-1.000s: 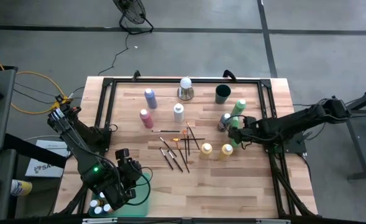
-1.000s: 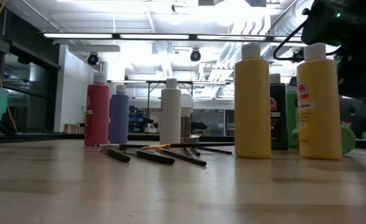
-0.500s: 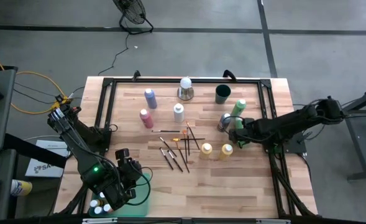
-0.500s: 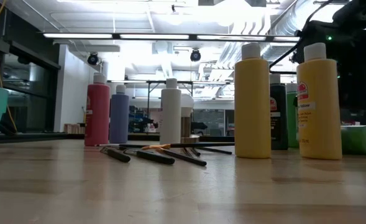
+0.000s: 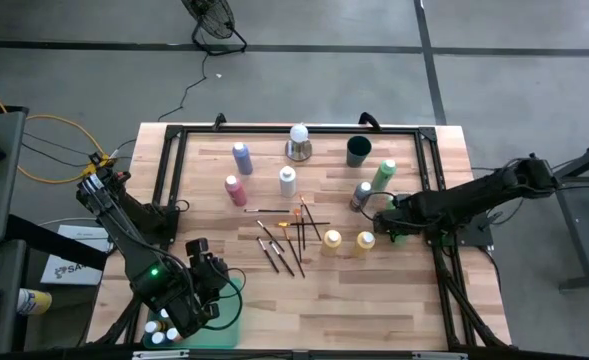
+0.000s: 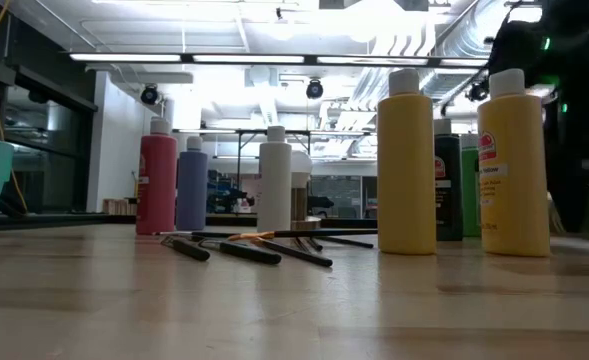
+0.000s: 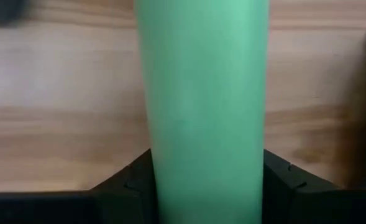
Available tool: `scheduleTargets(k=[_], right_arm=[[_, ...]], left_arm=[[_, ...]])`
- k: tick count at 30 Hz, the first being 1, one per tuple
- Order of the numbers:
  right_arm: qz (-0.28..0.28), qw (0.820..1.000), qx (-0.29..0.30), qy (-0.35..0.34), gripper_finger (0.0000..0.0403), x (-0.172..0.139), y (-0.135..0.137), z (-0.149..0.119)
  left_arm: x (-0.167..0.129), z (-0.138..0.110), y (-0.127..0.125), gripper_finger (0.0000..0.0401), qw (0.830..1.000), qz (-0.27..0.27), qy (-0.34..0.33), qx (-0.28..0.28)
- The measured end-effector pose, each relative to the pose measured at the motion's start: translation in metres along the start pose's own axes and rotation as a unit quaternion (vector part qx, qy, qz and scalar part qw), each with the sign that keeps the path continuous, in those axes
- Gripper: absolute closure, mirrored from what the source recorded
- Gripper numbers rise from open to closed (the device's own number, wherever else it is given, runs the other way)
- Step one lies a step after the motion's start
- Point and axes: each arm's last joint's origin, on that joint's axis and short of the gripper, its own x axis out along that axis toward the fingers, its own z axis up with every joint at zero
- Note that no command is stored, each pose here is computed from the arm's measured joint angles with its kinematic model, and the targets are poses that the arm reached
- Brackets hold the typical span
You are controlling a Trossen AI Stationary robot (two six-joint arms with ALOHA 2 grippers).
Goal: Pick & Place Paint Supplies
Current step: Put the green paint bottle into the green bin
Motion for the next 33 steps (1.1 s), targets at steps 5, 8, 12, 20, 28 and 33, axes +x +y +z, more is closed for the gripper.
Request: scheduleTargets(k=[5, 8, 12, 20, 28, 33], right_arm=[[0.028, 0.999, -0.030, -0.029, 0.0235, -0.032, 0.001, -0.006], [0.078, 0.994, -0.049, -0.057, 0.0235, -0.057, 0.005, -0.010], [0.138, 0.982, -0.082, -0.098, 0.0237, -0.086, 0.006, -0.016], [0.289, 0.908, -0.228, -0.200, 0.0234, -0.150, 0.022, -0.032], [0.443, 0.781, -0.364, -0.248, 0.0233, -0.188, 0.049, -0.050], [0.469, 0.744, -0.401, -0.256, 0.0232, -0.188, 0.065, -0.060]], left_arm=[[0.000, 0.001, -0.002, 0.0203, 1.000, -0.008, -0.007, -0.008], [0.002, 0.007, -0.003, 0.0203, 0.999, -0.014, -0.025, -0.023], [0.008, 0.025, 0.003, 0.0203, 0.997, -0.025, -0.044, -0.050], [0.016, 0.081, 0.027, 0.0203, 0.987, -0.096, -0.119, -0.050], [0.000, 0.129, 0.066, 0.0203, 0.953, -0.172, -0.243, -0.049], [-0.012, 0.142, 0.088, 0.0203, 0.936, -0.195, -0.288, -0.048]])
